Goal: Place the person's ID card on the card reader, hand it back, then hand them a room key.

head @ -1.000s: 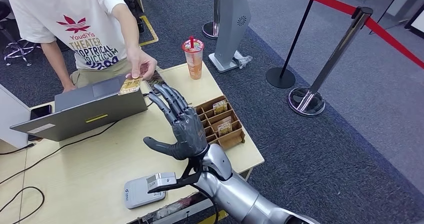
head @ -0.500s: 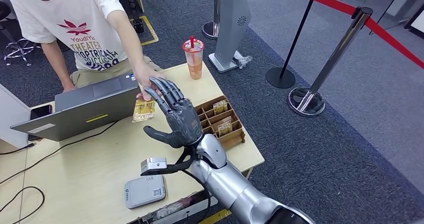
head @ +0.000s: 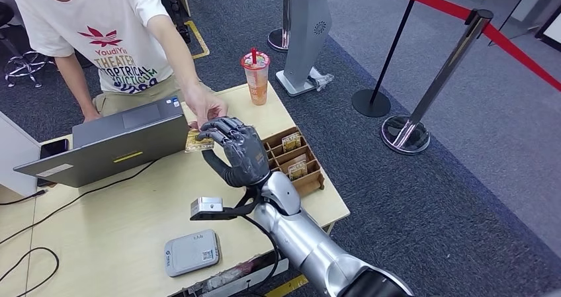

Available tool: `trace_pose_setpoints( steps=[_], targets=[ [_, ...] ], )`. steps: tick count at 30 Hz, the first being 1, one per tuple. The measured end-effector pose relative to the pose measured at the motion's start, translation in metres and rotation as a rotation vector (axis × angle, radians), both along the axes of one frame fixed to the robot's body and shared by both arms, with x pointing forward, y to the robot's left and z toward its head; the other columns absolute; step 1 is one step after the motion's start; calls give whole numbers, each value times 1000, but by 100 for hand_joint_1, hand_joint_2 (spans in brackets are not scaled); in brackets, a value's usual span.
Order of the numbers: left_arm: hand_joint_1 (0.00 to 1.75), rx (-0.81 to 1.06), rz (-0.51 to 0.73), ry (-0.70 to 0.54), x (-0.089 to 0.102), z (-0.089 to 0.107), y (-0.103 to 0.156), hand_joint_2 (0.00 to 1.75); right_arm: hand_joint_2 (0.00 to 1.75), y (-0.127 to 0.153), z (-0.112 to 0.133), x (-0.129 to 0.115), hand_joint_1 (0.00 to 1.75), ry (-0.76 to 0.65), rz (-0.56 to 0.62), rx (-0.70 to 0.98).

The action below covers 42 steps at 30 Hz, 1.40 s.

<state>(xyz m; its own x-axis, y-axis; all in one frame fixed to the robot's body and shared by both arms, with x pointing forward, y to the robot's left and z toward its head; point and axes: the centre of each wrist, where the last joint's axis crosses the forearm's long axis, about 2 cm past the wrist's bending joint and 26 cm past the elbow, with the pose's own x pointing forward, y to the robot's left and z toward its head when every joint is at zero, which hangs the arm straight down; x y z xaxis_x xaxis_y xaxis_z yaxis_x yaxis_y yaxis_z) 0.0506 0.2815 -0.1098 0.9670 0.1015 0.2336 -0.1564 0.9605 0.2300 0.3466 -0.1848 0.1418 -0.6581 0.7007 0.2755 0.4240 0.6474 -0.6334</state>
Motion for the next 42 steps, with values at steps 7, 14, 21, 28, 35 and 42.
trace_pose_setpoints(
  steps=[7, 14, 21, 28, 35, 42],
  targets=[
    [0, 5, 8, 1, -1, 0, 0, 0, 175, 2, 0, 4, 155, 0, 0, 5],
    [0, 6, 8, -1, -1, 0, 0, 0, 175, 1, -2, 6, 161, 5, -7, 2],
    [0, 12, 22, 2, -1, 0, 1, 0, 175, 2, -2, 7, 171, 24, -12, 72],
    [0, 14, 52, 11, -2, 0, 1, 0, 175, 13, -1, 9, 174, 71, 32, 191],
    [0, 4, 63, 5, -4, 0, 2, 0, 175, 33, 10, 3, 175, 451, 468, 689],
    [0, -2, 42, 0, -5, -1, 5, 0, 175, 32, 16, -18, 175, 693, 883, 839]
  ],
)
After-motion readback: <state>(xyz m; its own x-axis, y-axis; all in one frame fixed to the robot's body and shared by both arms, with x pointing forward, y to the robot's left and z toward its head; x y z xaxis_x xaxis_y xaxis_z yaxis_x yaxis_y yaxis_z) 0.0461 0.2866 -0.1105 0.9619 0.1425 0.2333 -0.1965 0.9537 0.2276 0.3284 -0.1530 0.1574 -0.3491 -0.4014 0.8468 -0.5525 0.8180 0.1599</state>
